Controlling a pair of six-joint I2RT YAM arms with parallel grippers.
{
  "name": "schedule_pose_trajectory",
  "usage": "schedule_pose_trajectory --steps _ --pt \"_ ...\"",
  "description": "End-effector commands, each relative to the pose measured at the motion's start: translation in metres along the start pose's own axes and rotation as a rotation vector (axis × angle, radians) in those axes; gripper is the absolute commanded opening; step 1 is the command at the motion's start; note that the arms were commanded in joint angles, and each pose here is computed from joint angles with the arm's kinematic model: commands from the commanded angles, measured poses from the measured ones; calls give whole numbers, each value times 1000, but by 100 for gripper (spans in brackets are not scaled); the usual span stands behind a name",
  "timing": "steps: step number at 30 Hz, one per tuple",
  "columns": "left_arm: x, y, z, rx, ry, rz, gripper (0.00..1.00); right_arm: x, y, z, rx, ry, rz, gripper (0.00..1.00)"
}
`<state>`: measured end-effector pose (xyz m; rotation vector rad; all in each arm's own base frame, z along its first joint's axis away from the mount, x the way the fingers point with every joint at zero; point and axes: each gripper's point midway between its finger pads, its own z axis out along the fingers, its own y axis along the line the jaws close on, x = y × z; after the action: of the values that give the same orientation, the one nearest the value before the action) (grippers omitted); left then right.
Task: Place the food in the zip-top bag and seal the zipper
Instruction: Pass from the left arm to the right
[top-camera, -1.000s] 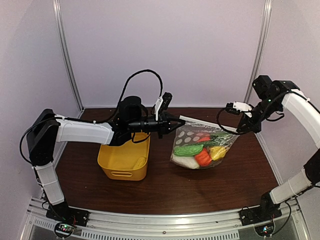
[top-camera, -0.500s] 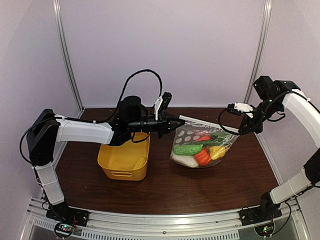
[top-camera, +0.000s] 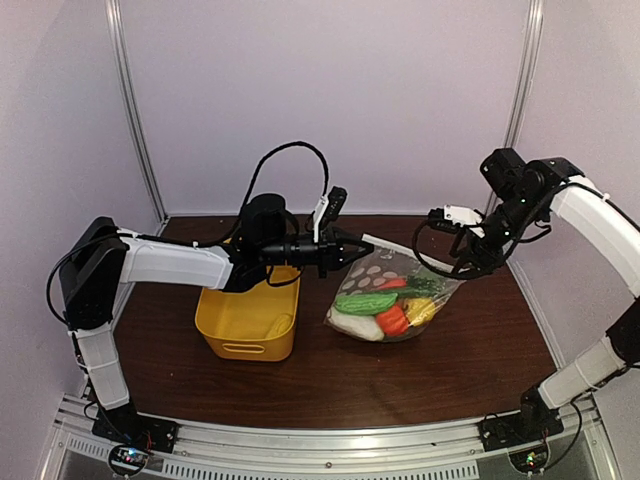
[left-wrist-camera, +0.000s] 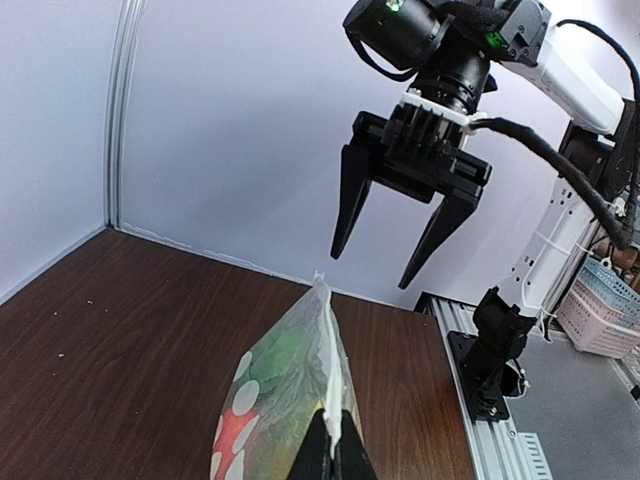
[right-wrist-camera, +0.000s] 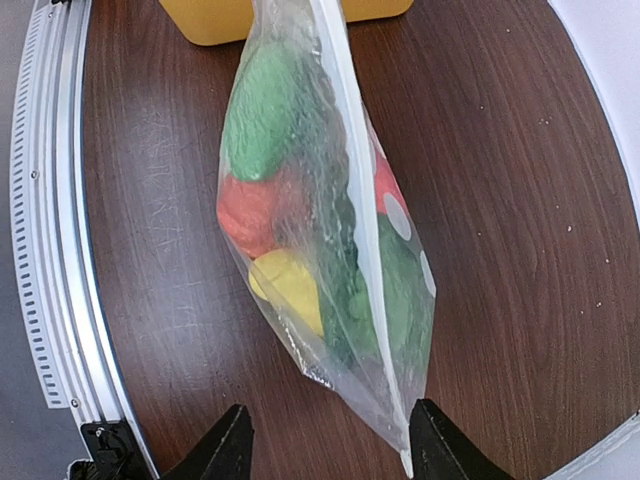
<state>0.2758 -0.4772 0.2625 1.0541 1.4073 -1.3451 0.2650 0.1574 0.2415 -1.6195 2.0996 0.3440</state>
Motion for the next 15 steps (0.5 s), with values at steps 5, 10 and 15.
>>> schedule_pose_trajectory --steps 5,10,15 --pt "-9 -8 5 53 -28 9 0 -26 -19 33 -69 -41 -3 53" --pt "-10 -10 6 61 -21 13 0 -29 -16 45 -124 -39 2 36" --pt "-8 1 7 2 2 17 5 -37 -17 39 -121 -60 0 2"
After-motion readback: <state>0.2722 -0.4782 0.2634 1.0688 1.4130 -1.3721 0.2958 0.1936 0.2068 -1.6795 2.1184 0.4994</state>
